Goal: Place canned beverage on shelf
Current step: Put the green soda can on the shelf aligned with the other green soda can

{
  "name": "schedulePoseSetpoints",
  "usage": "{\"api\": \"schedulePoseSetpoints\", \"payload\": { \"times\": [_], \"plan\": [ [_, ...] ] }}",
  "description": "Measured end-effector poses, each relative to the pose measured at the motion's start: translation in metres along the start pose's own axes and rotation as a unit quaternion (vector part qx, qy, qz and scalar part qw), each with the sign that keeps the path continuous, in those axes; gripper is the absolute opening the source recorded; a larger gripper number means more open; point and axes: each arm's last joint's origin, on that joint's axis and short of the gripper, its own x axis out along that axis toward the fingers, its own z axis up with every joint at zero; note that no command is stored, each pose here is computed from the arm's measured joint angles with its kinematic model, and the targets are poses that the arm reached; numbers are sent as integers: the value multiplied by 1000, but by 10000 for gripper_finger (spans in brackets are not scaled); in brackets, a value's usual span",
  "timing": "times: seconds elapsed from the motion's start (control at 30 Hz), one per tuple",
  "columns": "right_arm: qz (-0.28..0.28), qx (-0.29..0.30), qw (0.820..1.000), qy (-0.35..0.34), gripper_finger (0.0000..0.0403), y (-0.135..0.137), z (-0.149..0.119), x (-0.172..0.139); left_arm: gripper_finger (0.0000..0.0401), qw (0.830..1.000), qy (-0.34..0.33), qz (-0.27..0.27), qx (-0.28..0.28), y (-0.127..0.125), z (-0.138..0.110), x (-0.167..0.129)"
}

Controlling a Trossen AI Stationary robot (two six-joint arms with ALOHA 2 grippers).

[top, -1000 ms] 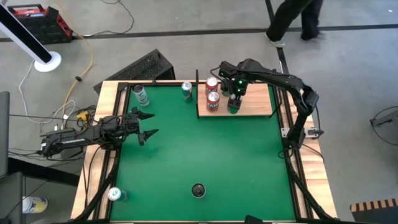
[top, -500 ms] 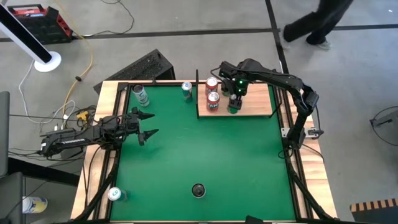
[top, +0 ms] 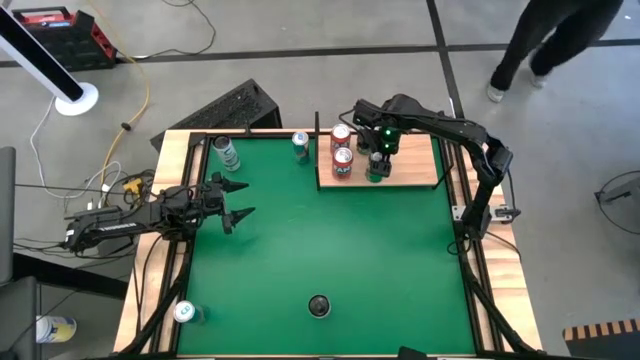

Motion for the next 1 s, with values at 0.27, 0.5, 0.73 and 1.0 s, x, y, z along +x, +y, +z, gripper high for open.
{"api": "schedulePoseSetpoints", "payload": {
  "times": [0.27, 0.5, 0.73, 1.0],
  "plan": [
    [-7, -8, 1000, 14, 372, 0, -2, 0, 382, 1000, 0, 0, 0, 0, 0, 0],
    [-8, -11, 1000, 24, 372, 0, -5, -1, 382, 1000, 0, 0, 0, 0, 0, 0],
    [-11, -6, 1000, 16, 372, 1, -14, -14, 382, 1000, 0, 0, 0, 0, 0, 0],
    [-18, 29, 999, -1, 372, 5, -34, -38, 382, 1000, 0, 0, 0, 0, 0, 0]
  ]
}}
